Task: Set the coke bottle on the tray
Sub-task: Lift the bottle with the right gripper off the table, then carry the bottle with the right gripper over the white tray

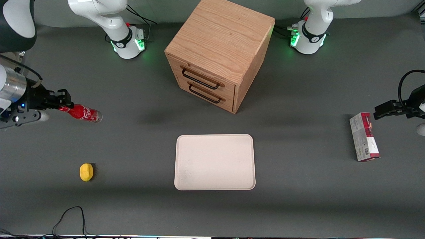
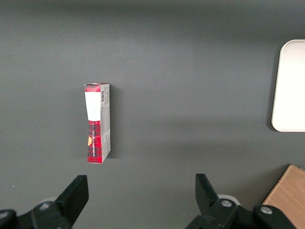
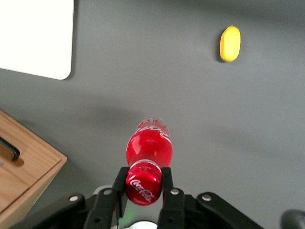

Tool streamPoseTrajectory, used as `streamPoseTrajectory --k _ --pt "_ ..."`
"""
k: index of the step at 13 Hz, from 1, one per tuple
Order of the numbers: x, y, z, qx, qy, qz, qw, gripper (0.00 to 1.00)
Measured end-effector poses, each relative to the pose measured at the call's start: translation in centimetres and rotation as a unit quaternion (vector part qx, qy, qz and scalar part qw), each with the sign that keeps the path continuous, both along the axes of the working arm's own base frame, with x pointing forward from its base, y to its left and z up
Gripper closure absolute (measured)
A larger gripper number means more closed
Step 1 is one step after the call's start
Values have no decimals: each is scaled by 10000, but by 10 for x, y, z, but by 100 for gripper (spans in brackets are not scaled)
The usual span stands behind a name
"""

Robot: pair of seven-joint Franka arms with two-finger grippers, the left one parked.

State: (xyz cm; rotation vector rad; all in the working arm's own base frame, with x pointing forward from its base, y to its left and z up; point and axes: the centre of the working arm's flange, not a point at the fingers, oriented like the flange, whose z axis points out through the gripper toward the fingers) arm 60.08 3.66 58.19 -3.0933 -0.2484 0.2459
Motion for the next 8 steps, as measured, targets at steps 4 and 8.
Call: streamPoseTrajectory --k 4,8 --pt "51 62 -43 -95 90 -550 9984 69" --pt "89 178 -109 -178 -72 -1114 9936 69"
